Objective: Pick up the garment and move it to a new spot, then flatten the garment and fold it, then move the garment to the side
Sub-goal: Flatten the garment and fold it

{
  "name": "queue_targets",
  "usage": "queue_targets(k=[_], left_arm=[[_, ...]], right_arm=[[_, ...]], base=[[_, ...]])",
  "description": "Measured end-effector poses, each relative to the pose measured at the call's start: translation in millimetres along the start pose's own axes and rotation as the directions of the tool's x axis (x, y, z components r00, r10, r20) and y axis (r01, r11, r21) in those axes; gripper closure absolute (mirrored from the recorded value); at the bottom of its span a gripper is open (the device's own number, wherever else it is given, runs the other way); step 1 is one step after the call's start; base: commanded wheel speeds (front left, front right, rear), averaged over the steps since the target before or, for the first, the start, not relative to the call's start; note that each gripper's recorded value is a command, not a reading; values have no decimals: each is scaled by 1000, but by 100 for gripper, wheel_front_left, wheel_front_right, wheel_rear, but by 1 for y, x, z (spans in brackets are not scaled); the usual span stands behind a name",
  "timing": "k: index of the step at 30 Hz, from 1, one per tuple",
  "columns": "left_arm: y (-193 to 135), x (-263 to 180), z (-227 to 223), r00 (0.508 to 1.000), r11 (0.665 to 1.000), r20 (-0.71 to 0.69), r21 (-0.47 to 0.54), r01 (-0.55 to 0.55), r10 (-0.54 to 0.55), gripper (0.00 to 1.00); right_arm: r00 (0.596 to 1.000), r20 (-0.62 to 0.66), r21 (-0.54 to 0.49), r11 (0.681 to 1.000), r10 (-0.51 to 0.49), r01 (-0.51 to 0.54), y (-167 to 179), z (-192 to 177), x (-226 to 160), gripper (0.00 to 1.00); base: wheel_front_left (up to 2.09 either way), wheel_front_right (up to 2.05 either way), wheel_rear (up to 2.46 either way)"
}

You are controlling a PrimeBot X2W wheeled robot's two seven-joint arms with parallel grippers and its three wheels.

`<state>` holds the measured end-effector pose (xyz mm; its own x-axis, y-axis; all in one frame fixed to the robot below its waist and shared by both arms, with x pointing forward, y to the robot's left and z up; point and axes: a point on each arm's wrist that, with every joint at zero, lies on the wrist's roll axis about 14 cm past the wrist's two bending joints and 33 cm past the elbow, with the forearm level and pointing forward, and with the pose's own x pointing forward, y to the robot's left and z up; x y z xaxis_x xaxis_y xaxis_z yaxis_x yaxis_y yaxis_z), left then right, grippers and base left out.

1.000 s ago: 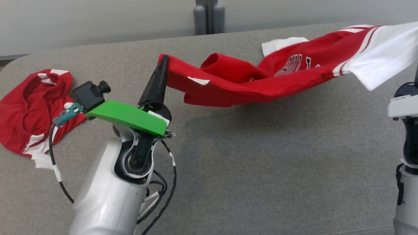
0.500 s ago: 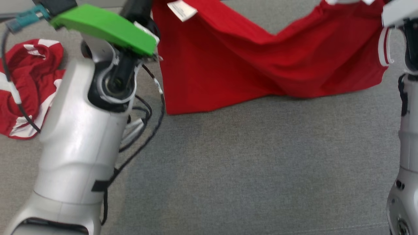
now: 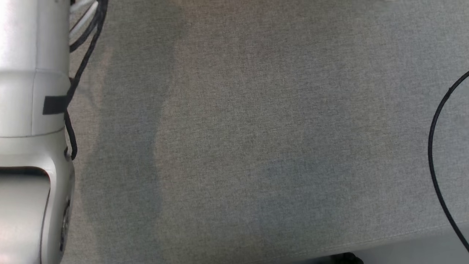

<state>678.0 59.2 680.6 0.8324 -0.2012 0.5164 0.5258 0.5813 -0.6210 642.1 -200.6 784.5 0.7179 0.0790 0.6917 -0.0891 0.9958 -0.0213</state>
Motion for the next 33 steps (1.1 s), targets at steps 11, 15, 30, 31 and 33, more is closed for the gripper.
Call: queue_targets(k=[11, 15, 30, 31, 33], left_arm=[[42, -51, -65, 989, 997, -129, -32, -71, 67, 100], [70, -103, -98, 958, 984, -239, -36, -172, 159, 100], [63, -283, -96, 813, 933, -465, 89, -349, 349, 100], [57, -290, -95, 808, 934, -476, 96, -343, 346, 100], [47, -304, -94, 798, 935, -494, 105, -338, 344, 100]], right_arm=[[971, -228, -99, 990, 76, -101, -4, -99, -53, 100], [911, -408, -29, 996, 65, -84, -5, -162, -117, 100], [603, -794, 67, 975, -77, 212, -15, -153, -318, 100], [573, -815, 52, 972, -92, 229, -17, -146, -328, 100], [498, -860, 26, 965, -112, 261, -16, -133, -353, 100]], base=[[0, 0, 0], [0, 0, 0], [0, 0, 0], [0, 0, 0], [0, 0, 0]])
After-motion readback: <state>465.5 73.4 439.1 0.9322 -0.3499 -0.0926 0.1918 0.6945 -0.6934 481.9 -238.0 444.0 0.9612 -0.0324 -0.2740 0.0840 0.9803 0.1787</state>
